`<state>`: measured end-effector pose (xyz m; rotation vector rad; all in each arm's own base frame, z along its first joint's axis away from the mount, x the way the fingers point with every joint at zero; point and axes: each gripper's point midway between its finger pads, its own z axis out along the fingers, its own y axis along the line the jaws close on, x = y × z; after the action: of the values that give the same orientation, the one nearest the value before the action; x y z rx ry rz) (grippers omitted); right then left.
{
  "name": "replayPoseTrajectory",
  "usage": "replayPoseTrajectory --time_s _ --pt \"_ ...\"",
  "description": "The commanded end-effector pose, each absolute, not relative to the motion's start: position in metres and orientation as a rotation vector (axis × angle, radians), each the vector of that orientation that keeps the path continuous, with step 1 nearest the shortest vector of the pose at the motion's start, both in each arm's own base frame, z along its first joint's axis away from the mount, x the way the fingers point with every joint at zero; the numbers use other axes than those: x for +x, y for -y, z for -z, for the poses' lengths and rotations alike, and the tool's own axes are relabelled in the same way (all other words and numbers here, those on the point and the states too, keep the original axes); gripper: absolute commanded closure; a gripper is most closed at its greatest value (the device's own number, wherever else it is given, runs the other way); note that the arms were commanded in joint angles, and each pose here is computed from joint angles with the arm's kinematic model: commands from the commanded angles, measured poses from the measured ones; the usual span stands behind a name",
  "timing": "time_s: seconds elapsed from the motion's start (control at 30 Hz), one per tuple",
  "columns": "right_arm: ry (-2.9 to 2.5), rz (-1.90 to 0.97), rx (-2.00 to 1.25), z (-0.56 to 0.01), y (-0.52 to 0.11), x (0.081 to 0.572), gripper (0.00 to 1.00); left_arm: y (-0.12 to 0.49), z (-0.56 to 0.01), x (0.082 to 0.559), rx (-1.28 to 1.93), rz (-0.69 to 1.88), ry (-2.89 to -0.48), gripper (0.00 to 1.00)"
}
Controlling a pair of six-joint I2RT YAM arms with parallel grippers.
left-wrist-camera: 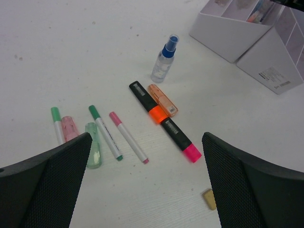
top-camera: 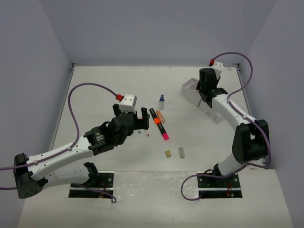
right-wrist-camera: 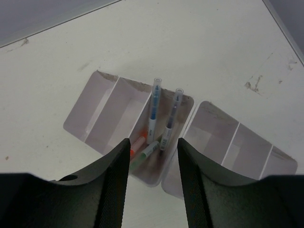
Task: Sort the stationery into containers
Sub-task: Place the pen in the storage box, then pick up the stationery from the center of the board.
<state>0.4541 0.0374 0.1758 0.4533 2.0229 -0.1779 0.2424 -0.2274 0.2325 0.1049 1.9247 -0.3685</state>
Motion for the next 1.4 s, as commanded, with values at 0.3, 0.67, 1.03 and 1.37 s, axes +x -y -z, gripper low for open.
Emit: replayPoseTrajectory --time_s 0.3,0.67,1.03,1.37 --pt "-2.465 -0.3 -0.123 -0.147 -0.184 0.287 0.43 0.168 -0.225 0.252 -0.251 0.137 -1.984 0.0" --pt "-2.761 -0.1 -0.106 -0.049 -0.167 0.188 0.49 0.123 -0.258 0.228 -0.258 0.095 -1.961 0.0" --pt "-2.883 -0.161 -0.187 -0.026 -0.179 0.155 0.57 0.112 -0.246 0.222 -0.157 -0.005 -2.005 0.0" --pt "-2.936 -0.009 -0.176 -0.012 -0.17 0.153 0.7 0.115 -0.241 0.219 -0.106 0.008 -2.023 0.0"
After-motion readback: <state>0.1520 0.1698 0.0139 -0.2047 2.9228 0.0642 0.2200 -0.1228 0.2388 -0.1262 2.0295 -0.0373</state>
